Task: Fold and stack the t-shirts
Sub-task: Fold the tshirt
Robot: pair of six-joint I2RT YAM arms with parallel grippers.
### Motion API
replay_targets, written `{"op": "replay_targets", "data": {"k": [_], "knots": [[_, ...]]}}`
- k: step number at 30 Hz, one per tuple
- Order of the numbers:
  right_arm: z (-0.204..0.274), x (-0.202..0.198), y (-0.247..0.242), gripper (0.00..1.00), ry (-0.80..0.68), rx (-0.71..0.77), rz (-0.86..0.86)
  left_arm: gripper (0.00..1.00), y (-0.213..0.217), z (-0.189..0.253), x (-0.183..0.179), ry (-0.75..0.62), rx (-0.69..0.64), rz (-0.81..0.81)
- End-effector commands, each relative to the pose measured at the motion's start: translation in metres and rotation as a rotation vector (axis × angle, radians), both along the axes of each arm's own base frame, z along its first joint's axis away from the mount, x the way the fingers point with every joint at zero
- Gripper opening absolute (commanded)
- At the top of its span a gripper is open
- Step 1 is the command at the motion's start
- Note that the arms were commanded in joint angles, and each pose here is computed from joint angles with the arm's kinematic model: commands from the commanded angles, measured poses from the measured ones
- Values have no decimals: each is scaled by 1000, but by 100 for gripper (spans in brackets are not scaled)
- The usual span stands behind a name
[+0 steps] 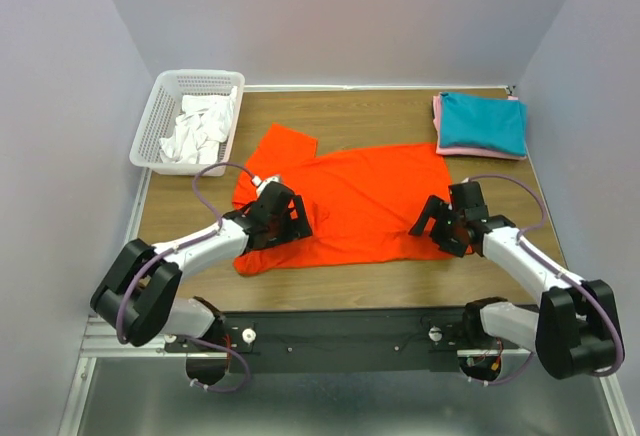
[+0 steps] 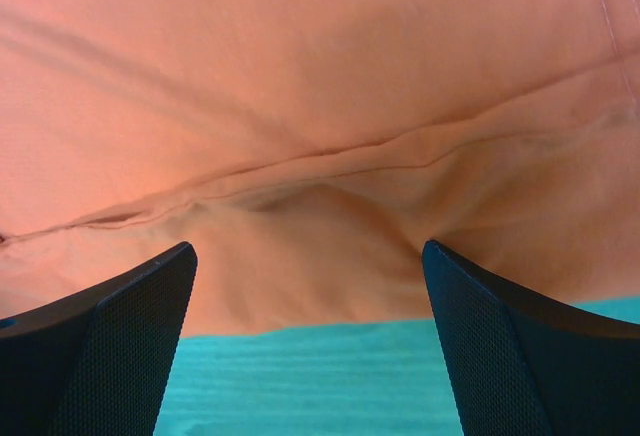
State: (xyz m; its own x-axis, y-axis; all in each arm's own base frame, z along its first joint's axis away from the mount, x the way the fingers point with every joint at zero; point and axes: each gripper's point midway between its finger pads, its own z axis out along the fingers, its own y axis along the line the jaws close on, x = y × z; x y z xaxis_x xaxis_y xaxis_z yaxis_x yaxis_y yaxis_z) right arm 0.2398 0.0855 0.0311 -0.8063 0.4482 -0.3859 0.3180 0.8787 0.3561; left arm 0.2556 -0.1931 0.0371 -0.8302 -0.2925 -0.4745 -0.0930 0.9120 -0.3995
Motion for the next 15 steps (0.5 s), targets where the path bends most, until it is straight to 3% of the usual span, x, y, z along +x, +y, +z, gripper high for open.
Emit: {"op": "replay_targets", "data": {"k": [1,4,10,15], "knots": [[-12,-38,-7,100,121,-6,-46,98,29,-22,-62,245,120,101],[-2,-33,-7,100,79,6,-64,98,38,-14,-71,248,136,143],[41,-4,-24,100,-64,-77,-113,98,59,20,-46,134,218,244],[60,26,-33,100,-106,-145,-157,98,49,49,10,-4,205,249]]}}
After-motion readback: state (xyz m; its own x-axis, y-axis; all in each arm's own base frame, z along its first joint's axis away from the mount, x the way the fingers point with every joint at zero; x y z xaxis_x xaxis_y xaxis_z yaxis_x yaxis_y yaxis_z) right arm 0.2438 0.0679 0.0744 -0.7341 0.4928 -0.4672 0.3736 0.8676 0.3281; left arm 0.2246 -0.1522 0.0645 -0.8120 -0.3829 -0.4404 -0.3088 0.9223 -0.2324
